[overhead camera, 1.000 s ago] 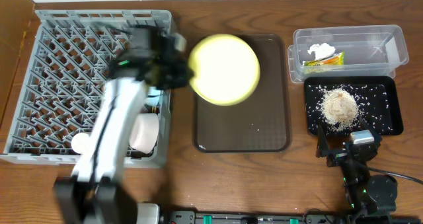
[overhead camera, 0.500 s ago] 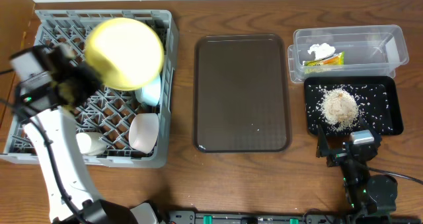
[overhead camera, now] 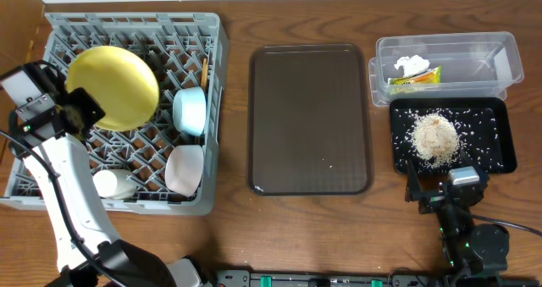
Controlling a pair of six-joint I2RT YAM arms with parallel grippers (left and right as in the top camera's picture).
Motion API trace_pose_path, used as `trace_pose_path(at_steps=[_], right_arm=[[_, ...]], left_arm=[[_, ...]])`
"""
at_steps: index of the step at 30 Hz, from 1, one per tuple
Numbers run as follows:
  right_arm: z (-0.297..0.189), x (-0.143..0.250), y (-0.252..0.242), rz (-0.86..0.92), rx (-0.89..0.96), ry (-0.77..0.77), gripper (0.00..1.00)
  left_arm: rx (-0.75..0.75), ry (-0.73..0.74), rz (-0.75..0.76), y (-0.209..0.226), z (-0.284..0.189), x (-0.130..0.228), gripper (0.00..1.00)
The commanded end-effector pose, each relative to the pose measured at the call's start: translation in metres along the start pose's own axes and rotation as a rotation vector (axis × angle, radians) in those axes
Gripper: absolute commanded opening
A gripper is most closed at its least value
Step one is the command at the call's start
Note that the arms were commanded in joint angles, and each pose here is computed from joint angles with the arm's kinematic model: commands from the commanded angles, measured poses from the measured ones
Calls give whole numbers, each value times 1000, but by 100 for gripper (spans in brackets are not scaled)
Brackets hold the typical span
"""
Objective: Sort waste into correct bins and load items into the dishwasher
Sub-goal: 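Lift the yellow plate and stand it upright in the rack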
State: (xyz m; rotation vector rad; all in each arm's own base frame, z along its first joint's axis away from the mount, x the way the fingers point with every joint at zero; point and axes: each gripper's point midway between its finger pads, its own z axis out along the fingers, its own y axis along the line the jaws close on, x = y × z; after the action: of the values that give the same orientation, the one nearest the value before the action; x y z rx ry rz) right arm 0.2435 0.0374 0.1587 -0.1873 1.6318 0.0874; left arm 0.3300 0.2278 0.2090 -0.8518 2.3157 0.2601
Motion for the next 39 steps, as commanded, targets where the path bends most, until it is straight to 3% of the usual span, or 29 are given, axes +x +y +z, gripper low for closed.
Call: trace_pose_path(at_steps=[1,15,22,29,35,36,37,38,39], right_arm=[[0,1,-1,12,5,1,99],[0,1,-1,12,5,1,99],[0,1,-1,12,5,1,99],[0,1,-1,12,5,1,99],[0,1,-1,12,5,1,99],[0,1,-1,12,5,1,99],[0,1,-1,12,5,1,99],[0,1,-1,12,5,0,99],[0,1,-1,12,5,1,99]], left_arm=[[-96,-2,53,16,5,-1,8],[-148,47,147,-1,18,12,8],[-331,5,240,-4,7,7,7],[-306,11,318,-34,3,16,8],[-224,75,351,-66,0,43,31],[-191,94,365,-74,-1,50,46],[-177,105,370,-78,-3,53,53],[-176,111,353,-79,-5,56,70],[-175,116,340,-80,-9,59,79]])
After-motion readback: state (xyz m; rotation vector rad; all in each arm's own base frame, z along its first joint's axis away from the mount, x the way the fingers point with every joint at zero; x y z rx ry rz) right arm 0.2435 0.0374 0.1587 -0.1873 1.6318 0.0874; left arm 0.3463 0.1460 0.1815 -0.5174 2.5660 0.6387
